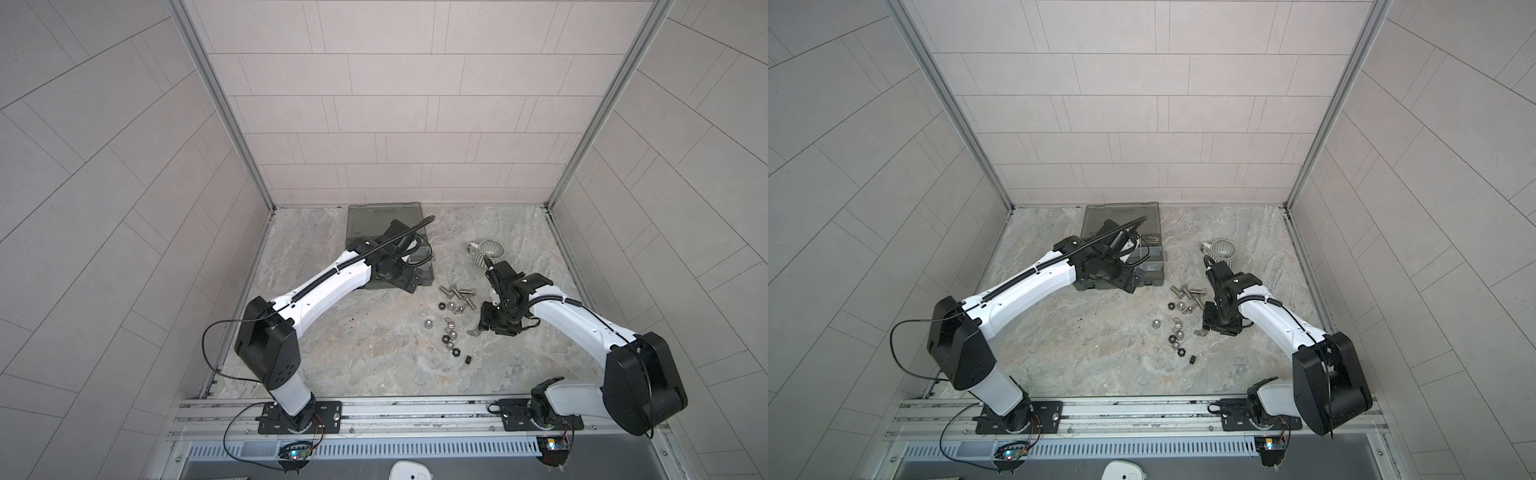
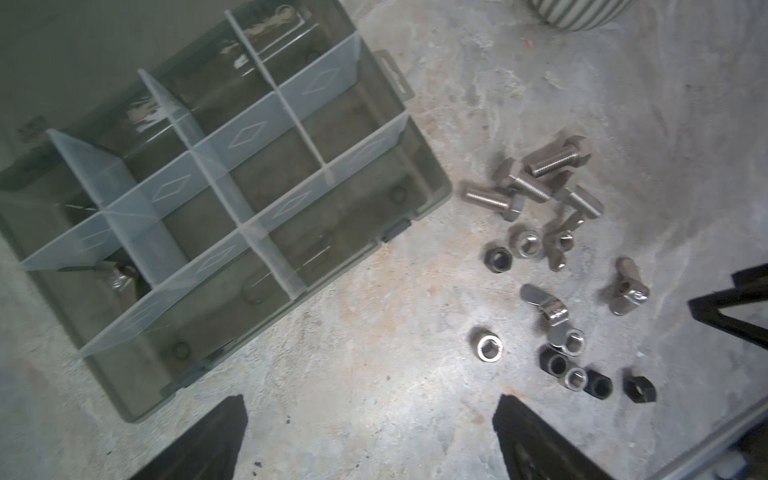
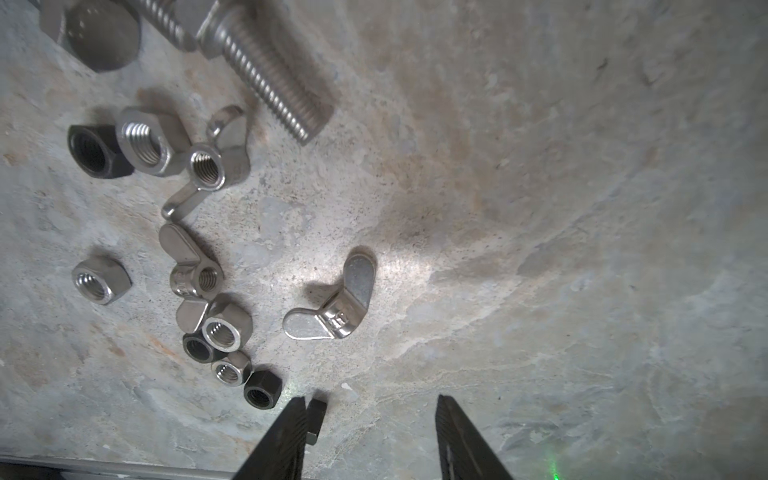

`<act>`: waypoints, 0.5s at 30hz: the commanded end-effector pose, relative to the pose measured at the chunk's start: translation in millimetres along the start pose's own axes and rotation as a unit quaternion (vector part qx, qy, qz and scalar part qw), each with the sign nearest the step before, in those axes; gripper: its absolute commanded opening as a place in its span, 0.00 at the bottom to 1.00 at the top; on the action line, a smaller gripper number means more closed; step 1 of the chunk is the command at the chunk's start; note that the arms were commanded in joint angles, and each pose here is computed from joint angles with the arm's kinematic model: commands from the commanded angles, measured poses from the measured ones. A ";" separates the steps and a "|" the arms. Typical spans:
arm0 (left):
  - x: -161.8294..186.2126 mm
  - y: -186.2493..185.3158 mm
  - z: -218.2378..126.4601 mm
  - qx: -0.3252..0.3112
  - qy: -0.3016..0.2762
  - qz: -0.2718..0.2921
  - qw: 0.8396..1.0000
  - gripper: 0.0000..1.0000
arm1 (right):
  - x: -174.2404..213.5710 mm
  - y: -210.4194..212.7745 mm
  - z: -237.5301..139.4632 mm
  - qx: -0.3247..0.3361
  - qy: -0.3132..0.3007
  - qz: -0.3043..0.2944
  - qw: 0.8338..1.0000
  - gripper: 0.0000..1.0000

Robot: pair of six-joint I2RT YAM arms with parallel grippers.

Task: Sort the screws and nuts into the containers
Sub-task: 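Move the left gripper back toward the nuts while the right lowers toward a wing nut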

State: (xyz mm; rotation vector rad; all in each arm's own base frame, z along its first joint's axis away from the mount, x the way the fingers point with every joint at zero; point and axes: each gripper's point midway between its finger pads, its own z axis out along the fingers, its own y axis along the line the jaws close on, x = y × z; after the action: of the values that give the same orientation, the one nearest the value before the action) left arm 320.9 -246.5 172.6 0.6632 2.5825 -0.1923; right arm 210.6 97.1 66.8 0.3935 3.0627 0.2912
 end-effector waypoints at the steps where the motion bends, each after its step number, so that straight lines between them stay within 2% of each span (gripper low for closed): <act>1: 6.8 25.0 -12.6 -0.058 -0.012 -0.012 0.998 1.00 | 3.6 3.4 9.4 -0.013 0.017 0.042 0.999 0.52; 11: 20.4 48.8 -27.1 -0.080 -0.024 -0.038 0.996 1.00 | -1.8 9.8 26.6 -0.025 0.025 0.086 0.996 0.53; 15: 23.8 57.4 -32.1 -0.082 -0.029 -0.051 0.995 1.00 | -4.7 11.0 31.7 -0.026 0.024 0.096 0.995 0.50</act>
State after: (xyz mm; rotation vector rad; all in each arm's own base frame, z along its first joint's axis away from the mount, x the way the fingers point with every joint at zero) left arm 318.4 -190.4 182.4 0.5074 2.5556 -0.0462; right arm 217.7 112.5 41.8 0.6079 3.0723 0.3951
